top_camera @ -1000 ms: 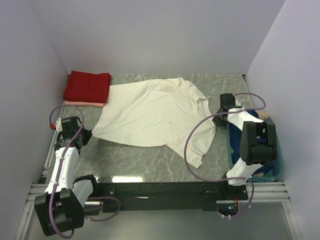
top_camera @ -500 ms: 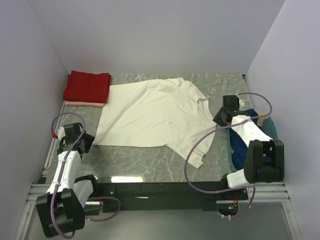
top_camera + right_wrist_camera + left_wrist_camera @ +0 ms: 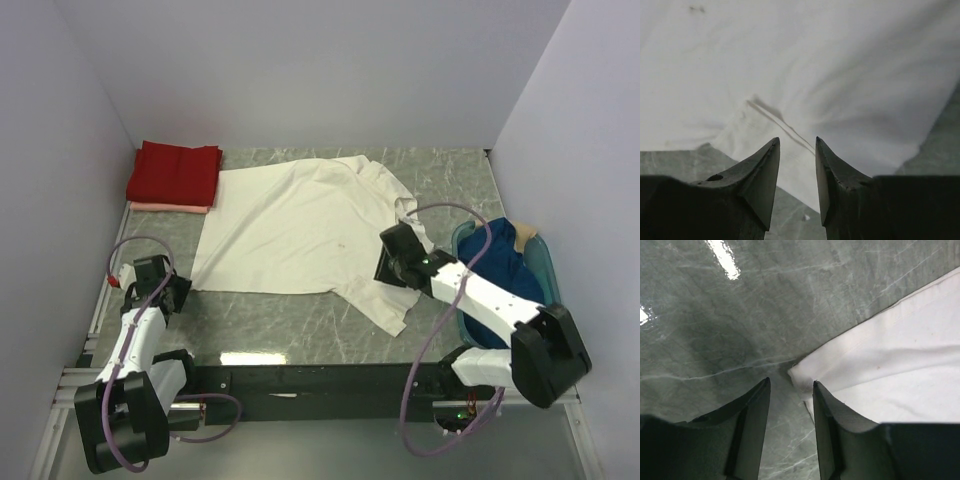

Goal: Fold and stack the t-shirts
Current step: Flatten the tshirt out

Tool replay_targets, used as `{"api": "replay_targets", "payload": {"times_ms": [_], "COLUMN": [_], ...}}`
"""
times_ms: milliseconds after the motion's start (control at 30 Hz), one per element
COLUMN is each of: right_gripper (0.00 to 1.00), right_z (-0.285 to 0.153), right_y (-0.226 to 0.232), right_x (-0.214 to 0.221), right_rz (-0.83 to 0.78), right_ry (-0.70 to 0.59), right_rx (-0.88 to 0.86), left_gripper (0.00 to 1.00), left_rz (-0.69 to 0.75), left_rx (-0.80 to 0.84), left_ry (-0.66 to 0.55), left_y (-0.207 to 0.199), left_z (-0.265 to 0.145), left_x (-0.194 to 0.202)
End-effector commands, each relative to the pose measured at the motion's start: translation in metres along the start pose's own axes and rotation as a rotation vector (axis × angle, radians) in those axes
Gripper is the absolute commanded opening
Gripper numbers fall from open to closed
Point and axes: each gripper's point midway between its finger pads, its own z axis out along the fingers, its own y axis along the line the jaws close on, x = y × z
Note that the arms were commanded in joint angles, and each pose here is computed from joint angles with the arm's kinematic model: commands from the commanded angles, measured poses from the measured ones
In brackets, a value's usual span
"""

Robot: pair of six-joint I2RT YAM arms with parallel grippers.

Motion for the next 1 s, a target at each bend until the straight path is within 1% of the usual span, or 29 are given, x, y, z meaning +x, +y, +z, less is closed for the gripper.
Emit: {"api": "replay_targets", "payload": {"times_ms": [0, 67, 167, 233, 300, 467, 667, 867, 967], "right_gripper": [0.42, 0.43, 0.43, 0.43, 0.43, 0.45, 0.49, 0.50, 0.50], "right_z": [-0.017, -0.026, -0.030, -0.028, -0.025, -0.020, -0.015, -0.007, -0.006], "right_y": [-0.024, -0.036, -0.053, -0.062, -0.071, -0.093, -0.090, -0.074, -0.075], "right_x": [0.008, 0.013, 0.029, 0.036, 0.049, 0.055, 0.055, 0.064, 0.068], "right_rz": [0.100, 0.151, 0.223, 0.268, 0.292, 0.367, 0.421, 0.441, 0.449], "right_ry": [-0.046, -0.070, -0.073, -0.060, -0.018, -0.010, 0.004, 0.064, 0.078], "right_rx": [0.043, 0.053, 0.069, 0.083, 0.099, 0.127, 0.068, -0.002, 0.001], "left_gripper": [0.45, 0.44, 0.43, 0.42, 0.43, 0.42, 0.42, 0.42, 0.41], "left_rz": [-0.005, 0.001, -0.002, -0.004, -0.007, -0.006, -0.002, -0.002, 0.000], "left_rx": [0.064, 0.084, 0.108, 0.124, 0.134, 0.153, 0.151, 0.154, 0.146], "left_ry": [-0.043, -0.060, -0.076, -0.085, -0.090, -0.086, -0.080, -0.084, -0.080], "left_y": [-0.014, -0.019, -0.024, -0.026, -0.028, -0.028, -0.028, -0.028, -0.027], "left_z": [-0.001, -0.005, -0.009, -0.011, -0.012, -0.012, -0.011, -0.012, -0.011], "left_x": [-0.010, -0.014, -0.017, -0.019, -0.020, -0.017, -0.016, -0.017, -0.016]}}
